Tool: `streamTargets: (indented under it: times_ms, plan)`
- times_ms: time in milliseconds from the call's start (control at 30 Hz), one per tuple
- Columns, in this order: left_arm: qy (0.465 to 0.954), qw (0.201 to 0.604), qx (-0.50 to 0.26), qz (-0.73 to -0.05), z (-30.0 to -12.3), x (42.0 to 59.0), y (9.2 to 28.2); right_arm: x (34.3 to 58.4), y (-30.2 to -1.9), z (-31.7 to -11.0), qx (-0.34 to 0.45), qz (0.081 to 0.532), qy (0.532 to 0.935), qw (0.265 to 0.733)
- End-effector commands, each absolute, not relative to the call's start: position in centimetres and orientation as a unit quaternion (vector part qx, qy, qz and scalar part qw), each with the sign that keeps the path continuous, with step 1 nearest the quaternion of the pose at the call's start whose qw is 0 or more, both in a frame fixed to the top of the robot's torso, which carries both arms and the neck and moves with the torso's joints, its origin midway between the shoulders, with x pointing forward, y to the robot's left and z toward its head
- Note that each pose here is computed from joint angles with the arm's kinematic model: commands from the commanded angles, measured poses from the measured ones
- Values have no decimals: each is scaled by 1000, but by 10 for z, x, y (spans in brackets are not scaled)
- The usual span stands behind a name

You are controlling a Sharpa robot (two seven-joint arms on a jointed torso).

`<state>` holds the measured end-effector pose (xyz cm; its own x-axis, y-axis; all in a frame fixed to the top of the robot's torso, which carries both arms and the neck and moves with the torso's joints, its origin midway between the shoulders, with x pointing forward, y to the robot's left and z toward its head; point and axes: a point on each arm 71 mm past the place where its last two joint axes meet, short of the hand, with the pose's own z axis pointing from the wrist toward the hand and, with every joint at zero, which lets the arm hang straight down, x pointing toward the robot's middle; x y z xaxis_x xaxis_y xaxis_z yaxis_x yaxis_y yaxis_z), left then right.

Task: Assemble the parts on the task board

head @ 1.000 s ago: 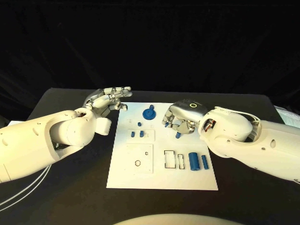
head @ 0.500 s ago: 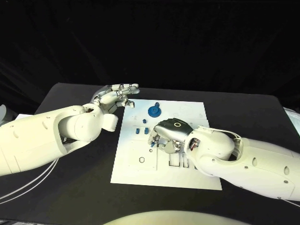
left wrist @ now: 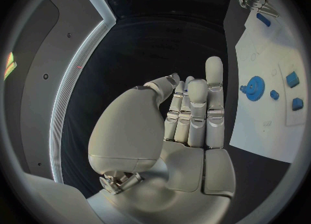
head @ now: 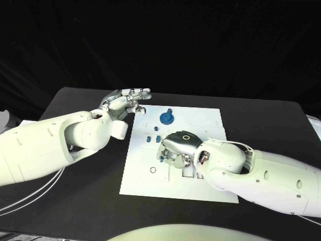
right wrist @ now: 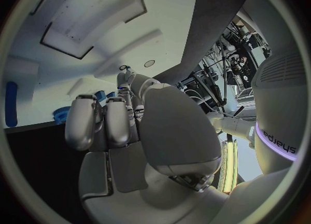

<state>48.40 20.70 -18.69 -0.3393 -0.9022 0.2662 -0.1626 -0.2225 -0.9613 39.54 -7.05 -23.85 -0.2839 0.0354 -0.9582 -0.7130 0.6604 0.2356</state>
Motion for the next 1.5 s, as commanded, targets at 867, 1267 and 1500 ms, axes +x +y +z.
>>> streamTargets:
  times_ms: [867, 1267, 1500]
  plan:
    - [548, 292, -487, -615, -187, 484, 207, 395, -79, -240, -247, 297, 725, 570]
    - [550, 289, -487, -614, -187, 484, 207, 395, -78, -239, -248, 286, 724, 576]
    - [552, 286, -486, -614, -188, 483, 206, 395, -75, -237, -247, 289, 719, 582]
